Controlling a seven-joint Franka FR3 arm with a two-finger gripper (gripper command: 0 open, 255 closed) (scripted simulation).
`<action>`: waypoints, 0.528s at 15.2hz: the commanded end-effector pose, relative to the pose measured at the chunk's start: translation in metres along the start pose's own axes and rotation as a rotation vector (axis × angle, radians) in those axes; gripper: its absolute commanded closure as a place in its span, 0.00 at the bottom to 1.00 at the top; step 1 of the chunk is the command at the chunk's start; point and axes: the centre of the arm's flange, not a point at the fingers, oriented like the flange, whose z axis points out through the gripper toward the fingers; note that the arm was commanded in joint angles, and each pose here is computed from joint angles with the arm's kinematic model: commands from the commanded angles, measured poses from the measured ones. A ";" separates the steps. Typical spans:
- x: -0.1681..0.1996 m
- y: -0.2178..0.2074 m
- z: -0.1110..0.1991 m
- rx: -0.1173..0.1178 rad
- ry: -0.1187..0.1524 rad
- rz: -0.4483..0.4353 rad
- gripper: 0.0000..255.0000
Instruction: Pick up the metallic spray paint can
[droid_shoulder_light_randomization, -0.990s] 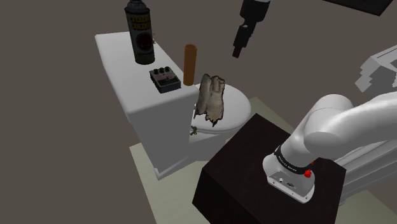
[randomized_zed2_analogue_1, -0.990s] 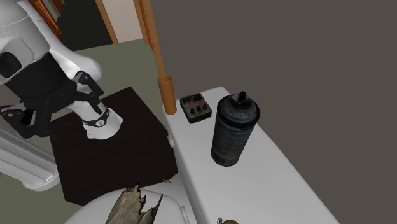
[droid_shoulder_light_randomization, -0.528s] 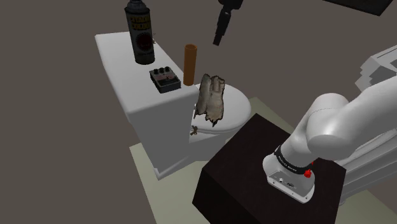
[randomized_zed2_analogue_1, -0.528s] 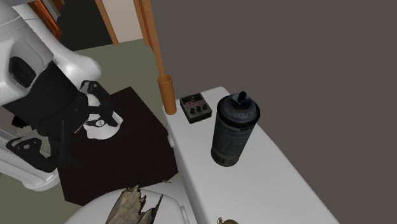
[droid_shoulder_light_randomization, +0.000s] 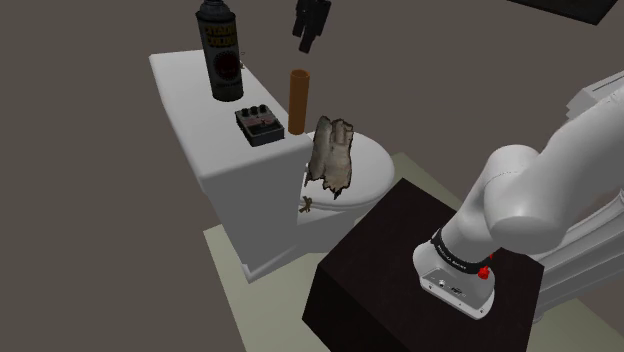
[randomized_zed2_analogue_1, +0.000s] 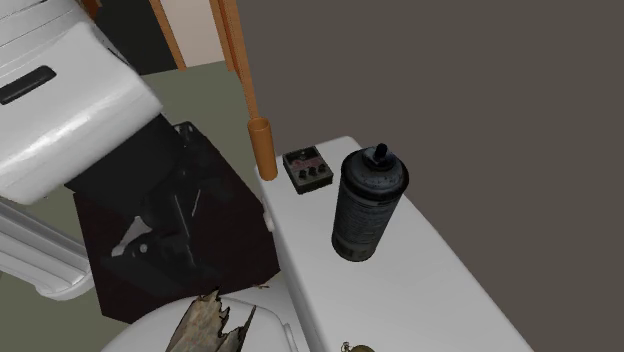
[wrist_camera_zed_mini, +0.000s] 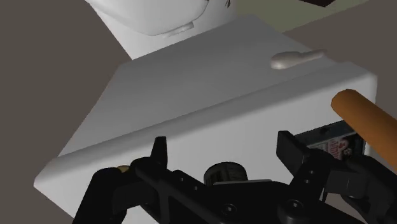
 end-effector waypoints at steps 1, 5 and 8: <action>0.023 0.010 -0.001 0.018 0.033 -0.096 0.00; 0.066 0.016 -0.006 0.054 0.098 -0.276 0.00; 0.099 0.016 -0.011 0.082 0.146 -0.412 0.00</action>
